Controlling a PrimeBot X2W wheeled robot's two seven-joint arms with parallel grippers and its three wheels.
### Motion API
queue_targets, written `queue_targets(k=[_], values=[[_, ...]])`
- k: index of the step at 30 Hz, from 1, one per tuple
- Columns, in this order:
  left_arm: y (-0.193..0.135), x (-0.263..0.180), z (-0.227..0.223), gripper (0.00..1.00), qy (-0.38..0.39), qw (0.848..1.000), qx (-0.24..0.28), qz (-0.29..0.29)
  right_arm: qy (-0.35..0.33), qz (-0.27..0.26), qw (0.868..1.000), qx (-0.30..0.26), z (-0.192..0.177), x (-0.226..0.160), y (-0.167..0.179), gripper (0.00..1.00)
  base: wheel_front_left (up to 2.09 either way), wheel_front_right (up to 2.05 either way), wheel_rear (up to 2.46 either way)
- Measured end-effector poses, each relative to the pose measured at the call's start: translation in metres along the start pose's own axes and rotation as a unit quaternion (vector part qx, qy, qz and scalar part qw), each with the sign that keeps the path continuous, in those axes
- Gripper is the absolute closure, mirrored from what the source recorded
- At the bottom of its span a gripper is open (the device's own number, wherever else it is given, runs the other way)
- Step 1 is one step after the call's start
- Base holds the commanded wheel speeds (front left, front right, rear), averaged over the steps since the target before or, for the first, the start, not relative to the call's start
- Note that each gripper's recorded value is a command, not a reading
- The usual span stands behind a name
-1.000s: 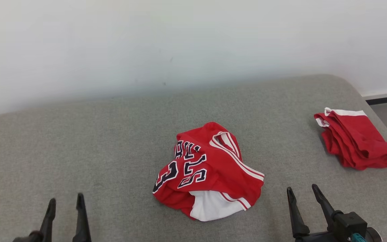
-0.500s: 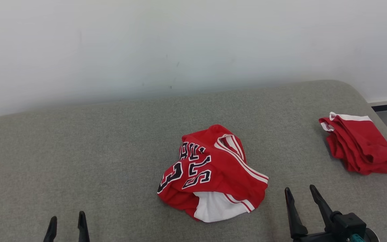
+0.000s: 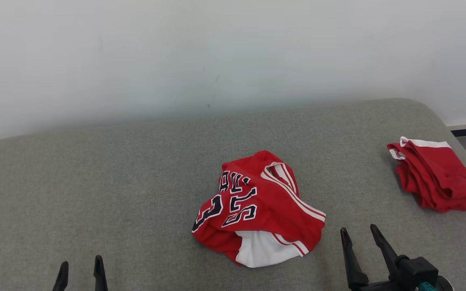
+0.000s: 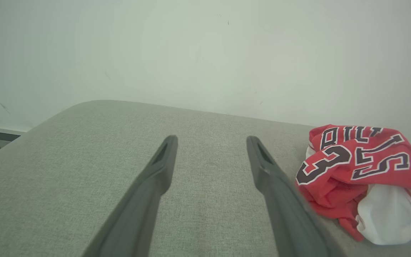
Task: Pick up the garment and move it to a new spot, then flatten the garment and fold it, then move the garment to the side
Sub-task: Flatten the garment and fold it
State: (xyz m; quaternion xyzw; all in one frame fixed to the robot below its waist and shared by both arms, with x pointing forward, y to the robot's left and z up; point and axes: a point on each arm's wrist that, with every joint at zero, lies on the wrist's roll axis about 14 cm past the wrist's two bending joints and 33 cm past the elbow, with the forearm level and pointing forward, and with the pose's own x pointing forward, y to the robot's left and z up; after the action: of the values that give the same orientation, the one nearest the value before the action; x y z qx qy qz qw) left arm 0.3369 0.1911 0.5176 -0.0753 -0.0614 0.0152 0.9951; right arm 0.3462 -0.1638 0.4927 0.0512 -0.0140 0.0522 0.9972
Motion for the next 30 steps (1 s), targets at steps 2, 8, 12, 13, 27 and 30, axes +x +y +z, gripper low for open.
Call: queue_targets(k=[2,8,12,13,27,30], values=[[0.000,-0.001,-0.001,0.00,0.002,1.000,0.001,0.001,0.004,0.001,1.000,0.001,-0.002,0.001,0.001,0.00,0.00,0.00,0.00],[0.001,0.000,-0.006,0.00,0.010,1.000,0.001,0.002,0.045,0.016,0.999,-0.013,-0.012,0.016,0.007,0.00,0.00,0.00,0.00],[0.001,0.004,-0.010,0.00,0.014,1.000,0.001,0.001,0.110,0.014,0.994,-0.008,-0.030,0.033,0.002,0.00,0.00,0.00,0.00],[0.000,0.005,-0.010,0.00,0.014,1.000,0.001,-0.001,0.131,0.013,0.991,-0.005,-0.037,0.036,0.000,0.00,0.00,0.00,0.00],[0.006,0.009,-0.013,0.00,0.019,1.000,0.009,0.003,0.297,0.034,0.954,0.007,-0.095,0.060,0.008,0.00,0.00,0.00,0.00],[0.007,0.009,-0.016,0.00,0.023,1.000,0.009,0.006,0.309,0.037,0.950,0.025,-0.102,0.062,0.013,0.00,0.00,0.00,0.00]])
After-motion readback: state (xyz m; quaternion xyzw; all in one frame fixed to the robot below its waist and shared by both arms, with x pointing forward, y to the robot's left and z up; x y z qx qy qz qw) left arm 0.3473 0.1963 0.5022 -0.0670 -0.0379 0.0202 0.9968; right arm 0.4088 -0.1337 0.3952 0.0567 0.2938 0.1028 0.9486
